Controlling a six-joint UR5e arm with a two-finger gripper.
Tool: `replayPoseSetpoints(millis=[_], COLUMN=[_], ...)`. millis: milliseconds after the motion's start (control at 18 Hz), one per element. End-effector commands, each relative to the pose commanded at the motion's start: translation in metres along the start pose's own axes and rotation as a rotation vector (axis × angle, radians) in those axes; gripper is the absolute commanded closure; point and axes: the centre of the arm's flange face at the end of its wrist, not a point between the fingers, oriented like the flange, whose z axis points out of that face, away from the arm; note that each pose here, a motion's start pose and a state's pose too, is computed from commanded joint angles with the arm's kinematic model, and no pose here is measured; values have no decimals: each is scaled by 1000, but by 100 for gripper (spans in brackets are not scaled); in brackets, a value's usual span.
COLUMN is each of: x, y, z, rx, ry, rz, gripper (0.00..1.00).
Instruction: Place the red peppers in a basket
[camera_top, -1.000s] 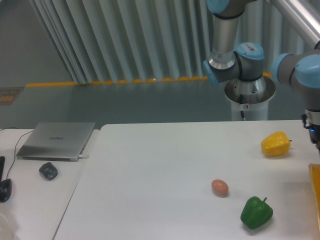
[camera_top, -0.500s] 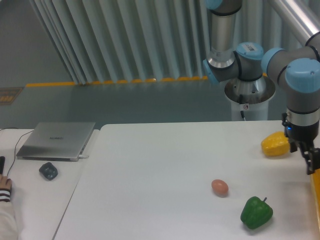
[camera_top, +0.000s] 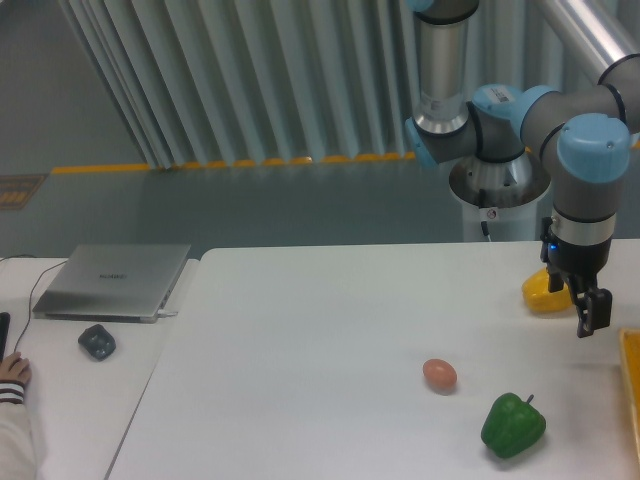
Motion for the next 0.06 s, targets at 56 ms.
replayPoseSetpoints(millis=[56], x=[0], y=[-1], z=[0], rx=[0], ry=[-1], rz=[2], gripper=[0])
